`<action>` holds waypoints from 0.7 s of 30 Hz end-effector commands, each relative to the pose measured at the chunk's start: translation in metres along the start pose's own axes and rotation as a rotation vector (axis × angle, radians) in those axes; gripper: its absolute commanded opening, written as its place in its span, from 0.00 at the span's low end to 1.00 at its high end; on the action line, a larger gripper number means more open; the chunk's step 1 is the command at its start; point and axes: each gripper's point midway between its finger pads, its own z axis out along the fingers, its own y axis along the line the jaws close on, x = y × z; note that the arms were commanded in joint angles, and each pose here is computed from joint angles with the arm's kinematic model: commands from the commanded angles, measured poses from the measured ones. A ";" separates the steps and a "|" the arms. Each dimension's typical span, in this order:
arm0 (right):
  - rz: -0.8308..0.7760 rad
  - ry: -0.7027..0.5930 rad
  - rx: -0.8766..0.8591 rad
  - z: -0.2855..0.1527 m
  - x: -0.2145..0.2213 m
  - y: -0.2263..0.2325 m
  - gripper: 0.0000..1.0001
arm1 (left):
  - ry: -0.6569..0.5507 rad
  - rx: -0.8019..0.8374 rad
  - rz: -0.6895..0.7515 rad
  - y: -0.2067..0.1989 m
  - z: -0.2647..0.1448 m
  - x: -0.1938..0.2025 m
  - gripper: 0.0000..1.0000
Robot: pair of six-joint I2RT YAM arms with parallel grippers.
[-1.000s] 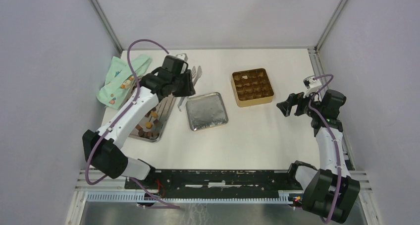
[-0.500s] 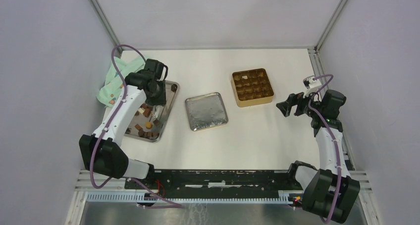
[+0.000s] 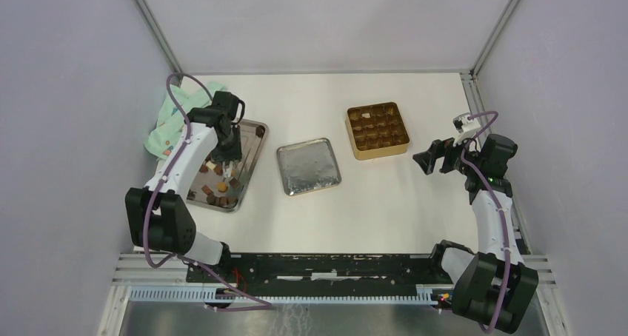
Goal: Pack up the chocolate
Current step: Pick up the fake chocolate from the plate.
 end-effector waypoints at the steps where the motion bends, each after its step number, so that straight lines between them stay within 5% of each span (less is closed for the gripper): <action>1: -0.042 -0.035 -0.003 -0.001 -0.011 -0.001 0.98 | -0.010 0.007 0.063 0.004 0.006 -0.006 0.46; 21: -0.043 -0.035 -0.005 0.000 -0.011 -0.002 0.98 | 0.048 0.008 0.037 0.007 0.027 -0.002 0.48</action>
